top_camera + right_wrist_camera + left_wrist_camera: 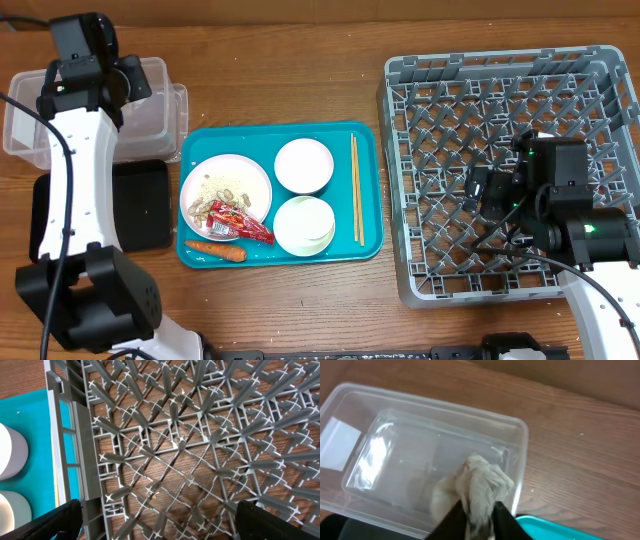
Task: Sort waste into correct bins and load items into the dishwasher
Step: 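Carry the foil with left gripper and drop it into clear bin, then grasp the red snack wrapper on the plate with left gripper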
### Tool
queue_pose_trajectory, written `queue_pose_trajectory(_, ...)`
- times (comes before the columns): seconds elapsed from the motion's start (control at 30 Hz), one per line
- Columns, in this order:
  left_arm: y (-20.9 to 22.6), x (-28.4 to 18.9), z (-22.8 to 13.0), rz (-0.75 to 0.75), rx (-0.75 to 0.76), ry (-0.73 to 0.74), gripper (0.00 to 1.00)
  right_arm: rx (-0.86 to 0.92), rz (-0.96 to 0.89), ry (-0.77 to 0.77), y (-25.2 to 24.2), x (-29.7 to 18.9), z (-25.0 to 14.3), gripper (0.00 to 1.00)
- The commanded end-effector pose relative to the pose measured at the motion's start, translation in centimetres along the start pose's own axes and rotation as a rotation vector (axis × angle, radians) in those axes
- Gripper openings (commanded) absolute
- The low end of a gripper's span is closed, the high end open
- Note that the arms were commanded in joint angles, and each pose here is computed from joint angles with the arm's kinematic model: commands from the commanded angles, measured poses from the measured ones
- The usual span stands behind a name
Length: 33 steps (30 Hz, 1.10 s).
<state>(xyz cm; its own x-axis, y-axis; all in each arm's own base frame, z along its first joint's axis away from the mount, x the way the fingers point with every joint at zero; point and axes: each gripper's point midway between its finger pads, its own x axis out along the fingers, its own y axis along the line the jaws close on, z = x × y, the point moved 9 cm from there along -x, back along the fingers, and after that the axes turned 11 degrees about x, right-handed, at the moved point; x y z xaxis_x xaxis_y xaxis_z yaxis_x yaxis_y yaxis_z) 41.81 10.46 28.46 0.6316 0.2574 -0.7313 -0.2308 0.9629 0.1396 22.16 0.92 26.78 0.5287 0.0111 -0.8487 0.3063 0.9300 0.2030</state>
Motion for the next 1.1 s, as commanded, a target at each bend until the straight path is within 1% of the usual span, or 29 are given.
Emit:
queue_pose_trajectory(0.0, 0.7, 1.7, -0.4, 0.022, -0.017, 0.034, 0.27, 0.007, 0.004, -0.040, 0.1, -0.9, 0.7, 1.00)
queue_pose_trajectory(0.03, 0.7, 1.8, -0.4, 0.022, -0.017, 0.036, 0.35, 0.007, 0.004, -0.040, 0.1, -0.9, 0.7, 1.00)
queue_pose_trajectory(0.07, 0.8, 1.8, -0.4, 0.024, -0.018, 0.035, 0.40, 0.007, 0.004, -0.040, 0.1, -0.9, 0.7, 1.00)
queue_pose_trajectory(0.13, 0.9, 1.4, -0.1, 0.024, -0.019, 0.024, 0.49, 0.007, 0.004, -0.039, 0.1, -0.9, 0.7, 1.00)
queue_pose_trajectory(0.23, 0.7, -0.1, 0.3, -0.002, -0.016, 0.026, 0.49, 0.007, 0.004, -0.039, 0.1, -0.9, 0.7, 1.00)
queue_pose_trajectory(0.3, -0.3, -1.6, 0.2, -0.070, -0.003, 0.055, 0.44, 0.007, 0.004, -0.039, 0.1, -0.9, 0.7, 1.00)
queue_pose_trajectory(0.33, -1.0, -2.5, -0.1, -0.107, 0.006, 0.078, 0.44, 0.007, 0.004, -0.039, 0.1, -0.9, 0.7, 1.00)
queue_pose_trajectory(0.4, -2.4, -4.0, -1.4, -0.180, 0.022, 0.159, 0.47, 0.007, 0.004, -0.038, 0.1, -0.9, 0.7, 1.00)
queue_pose_trajectory(0.43, -3.1, -4.6, -2.2, -0.206, 0.017, 0.212, 0.50, 0.007, 0.003, -0.037, 0.1, -0.9, 0.7, 1.00)
queue_pose_trajectory(0.47, -3.9, -5.2, -3.3, -0.232, 0.013, 0.288, 0.53, 0.007, 0.002, -0.035, 0.1, -0.9, 0.6, 1.00)
queue_pose_trajectory(0.5, -4.5, -5.7, -4.3, -0.252, 0.007, 0.359, 0.53, 0.007, 0.001, -0.033, 0.1, -0.9, 0.6, 1.00)
queue_pose_trajectory(0.57, -5.6, -6.5, -6.6, -0.263, -0.018, 0.517, 0.56, 0.007, -0.001, -0.028, 0.1, -0.9, 0.5, 1.00)
queue_pose_trajectory(0.63, -6.5, -7.1, -8.6, -0.252, -0.042, 0.655, 0.62, 0.006, -0.003, -0.023, 0.0, -0.9, 0.5, 1.00)
queue_pose_trajectory(0.7, -7.4, -7.3, -10.5, -0.236, -0.062, 0.759, 0.71, 0.006, -0.004, -0.022, 0.0, -0.9, 0.4, 1.00)
queue_pose_trajectory(0.73, -7.9, -7.3, -11.2, -0.230, -0.074, 0.797, 0.75, 0.006, -0.004, -0.022, 0.0, -0.9, 0.4, 1.00)
queue_pose_trajectory(0.87, -9.7, -6.5, -14.5, -0.213, -0.121, 0.919, 0.75, 0.006, -0.006, -0.016, 0.0, -0.9, 0.3, 1.00)
queue_pose_trajectory(1.07, -11.8, -4.5, -18.3, -0.168, -0.188, 0.976, 0.76, 0.006, -0.011, -0.005, -0.1, -0.9, 0.2, 1.00)
